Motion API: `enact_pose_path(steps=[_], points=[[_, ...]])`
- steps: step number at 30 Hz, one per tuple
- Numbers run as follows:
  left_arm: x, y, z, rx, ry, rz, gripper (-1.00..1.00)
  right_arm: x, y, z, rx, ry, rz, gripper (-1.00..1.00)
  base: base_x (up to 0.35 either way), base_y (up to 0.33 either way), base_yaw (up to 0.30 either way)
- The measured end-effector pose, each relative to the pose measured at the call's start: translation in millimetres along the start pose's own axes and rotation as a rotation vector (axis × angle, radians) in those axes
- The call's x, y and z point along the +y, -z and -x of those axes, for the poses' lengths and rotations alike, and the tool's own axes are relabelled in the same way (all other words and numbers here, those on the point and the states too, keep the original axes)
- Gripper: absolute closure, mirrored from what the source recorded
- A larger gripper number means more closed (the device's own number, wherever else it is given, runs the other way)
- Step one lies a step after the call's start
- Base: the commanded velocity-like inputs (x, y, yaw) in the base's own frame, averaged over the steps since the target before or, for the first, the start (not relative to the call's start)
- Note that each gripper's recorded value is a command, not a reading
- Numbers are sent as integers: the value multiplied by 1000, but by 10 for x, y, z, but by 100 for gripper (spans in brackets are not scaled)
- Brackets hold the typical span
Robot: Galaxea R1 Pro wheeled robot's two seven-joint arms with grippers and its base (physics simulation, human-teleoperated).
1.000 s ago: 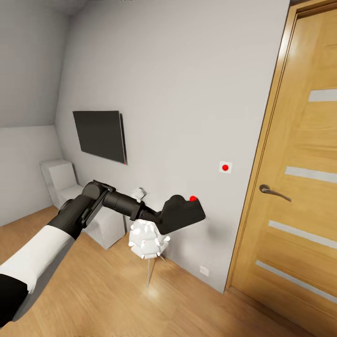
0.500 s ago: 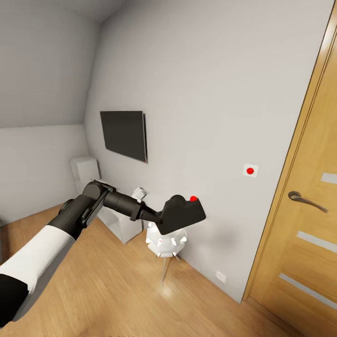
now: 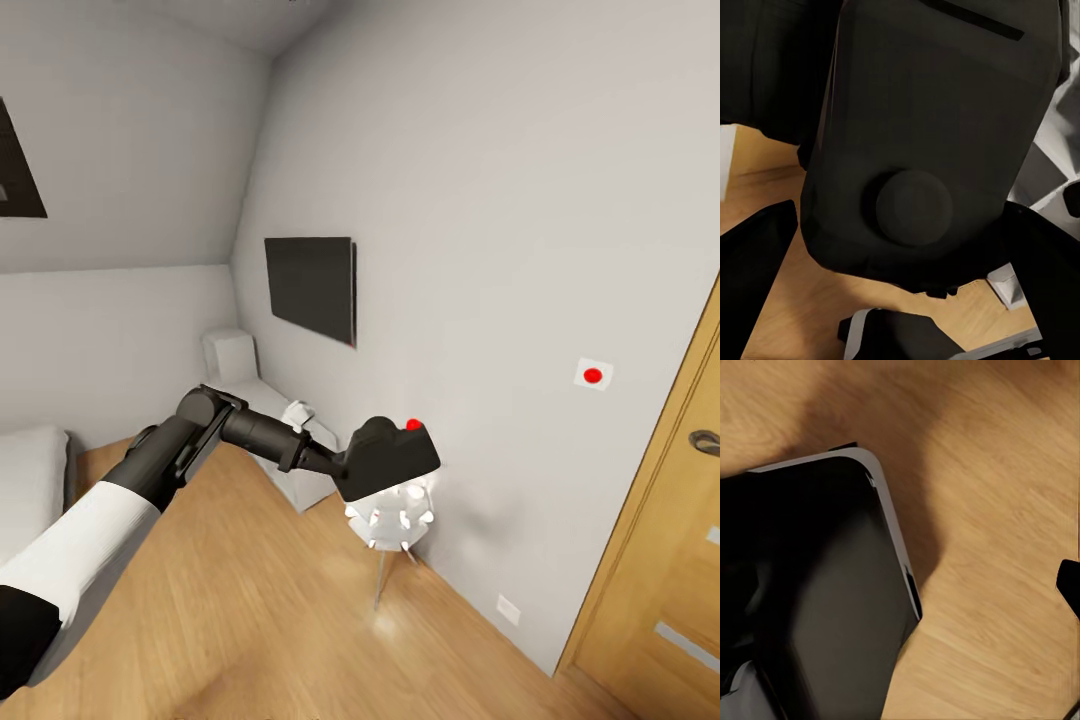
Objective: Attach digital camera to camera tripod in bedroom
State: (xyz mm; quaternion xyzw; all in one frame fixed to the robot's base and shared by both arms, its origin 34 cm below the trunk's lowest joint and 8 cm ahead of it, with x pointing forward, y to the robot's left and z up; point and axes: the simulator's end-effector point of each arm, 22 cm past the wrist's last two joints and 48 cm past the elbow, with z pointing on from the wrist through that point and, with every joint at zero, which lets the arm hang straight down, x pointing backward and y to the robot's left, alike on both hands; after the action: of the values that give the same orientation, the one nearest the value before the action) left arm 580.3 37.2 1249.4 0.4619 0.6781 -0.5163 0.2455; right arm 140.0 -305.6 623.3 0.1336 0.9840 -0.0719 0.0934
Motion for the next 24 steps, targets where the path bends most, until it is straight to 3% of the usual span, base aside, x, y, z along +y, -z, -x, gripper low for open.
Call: enact_pose_path(steps=[16, 24], points=[[-3, -6, 2, 0, 0, -1, 100, 46, 5, -12, 2, -1, 6, -100, 0, -275, 284], [-1, -5, 2, -1, 2, -1, 100, 47, 5, -13, 2, -1, 6, -100, 0, -76, 284]])
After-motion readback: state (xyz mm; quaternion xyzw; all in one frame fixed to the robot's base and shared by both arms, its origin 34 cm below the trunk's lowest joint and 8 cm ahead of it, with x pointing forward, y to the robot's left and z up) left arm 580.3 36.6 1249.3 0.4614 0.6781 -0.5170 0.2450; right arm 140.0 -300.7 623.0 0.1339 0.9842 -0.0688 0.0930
